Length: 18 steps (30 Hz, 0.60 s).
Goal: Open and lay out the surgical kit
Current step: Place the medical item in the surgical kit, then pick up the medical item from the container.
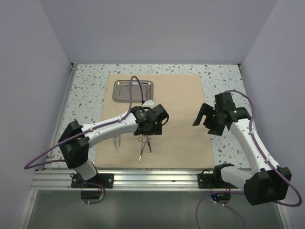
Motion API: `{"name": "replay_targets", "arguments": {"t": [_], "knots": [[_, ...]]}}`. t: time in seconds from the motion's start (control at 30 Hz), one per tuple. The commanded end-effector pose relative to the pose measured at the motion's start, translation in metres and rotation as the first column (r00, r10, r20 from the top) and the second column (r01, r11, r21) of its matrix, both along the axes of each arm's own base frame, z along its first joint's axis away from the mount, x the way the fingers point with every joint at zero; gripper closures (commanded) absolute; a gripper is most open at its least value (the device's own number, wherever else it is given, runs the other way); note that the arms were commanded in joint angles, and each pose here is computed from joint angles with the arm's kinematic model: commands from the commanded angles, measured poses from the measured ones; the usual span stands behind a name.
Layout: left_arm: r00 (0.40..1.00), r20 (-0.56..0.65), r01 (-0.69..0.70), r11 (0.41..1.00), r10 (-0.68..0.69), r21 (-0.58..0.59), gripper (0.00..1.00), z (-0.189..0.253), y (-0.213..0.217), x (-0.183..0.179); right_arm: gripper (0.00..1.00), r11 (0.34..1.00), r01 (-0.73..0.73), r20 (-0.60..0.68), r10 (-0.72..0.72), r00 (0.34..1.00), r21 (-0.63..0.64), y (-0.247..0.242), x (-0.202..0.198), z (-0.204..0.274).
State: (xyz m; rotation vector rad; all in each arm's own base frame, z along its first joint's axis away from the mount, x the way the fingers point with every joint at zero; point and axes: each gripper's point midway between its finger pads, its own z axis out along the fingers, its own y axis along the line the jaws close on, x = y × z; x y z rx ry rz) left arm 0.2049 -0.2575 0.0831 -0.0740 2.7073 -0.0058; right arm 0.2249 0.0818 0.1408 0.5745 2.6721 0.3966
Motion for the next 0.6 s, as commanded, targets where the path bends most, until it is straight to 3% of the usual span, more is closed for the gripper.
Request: {"name": "replay_targets", "arguments": {"t": [0.0, 0.2, 0.3, 0.57], "knots": [[0.984, 0.18, 0.001, 0.999, 0.006, -0.034, 0.14, 0.078, -0.002, 0.042, 0.09, 1.0, -0.017, 0.042, 0.017, 0.999, -0.002, 0.0, -0.003, 0.014], [0.959, 0.28, -0.048, 0.999, 0.045, 0.004, 0.18, 0.105, 0.053, 0.158, 0.08, 0.999, 0.0, 0.071, 0.004, 0.997, -0.052, -0.009, 0.005, 0.024], [0.965, 0.258, -0.071, 0.99, 0.039, 0.118, 0.19, 0.083, 0.089, 0.219, 0.08, 0.997, 0.009, 0.082, -0.002, 0.997, -0.082, -0.014, 0.011, 0.032], [0.963, 0.267, -0.093, 0.982, 0.047, 0.162, 0.22, 0.052, 0.108, 0.311, 0.07, 0.987, 0.062, 0.064, -0.053, 0.997, -0.148, -0.037, 0.019, 0.034]]}}
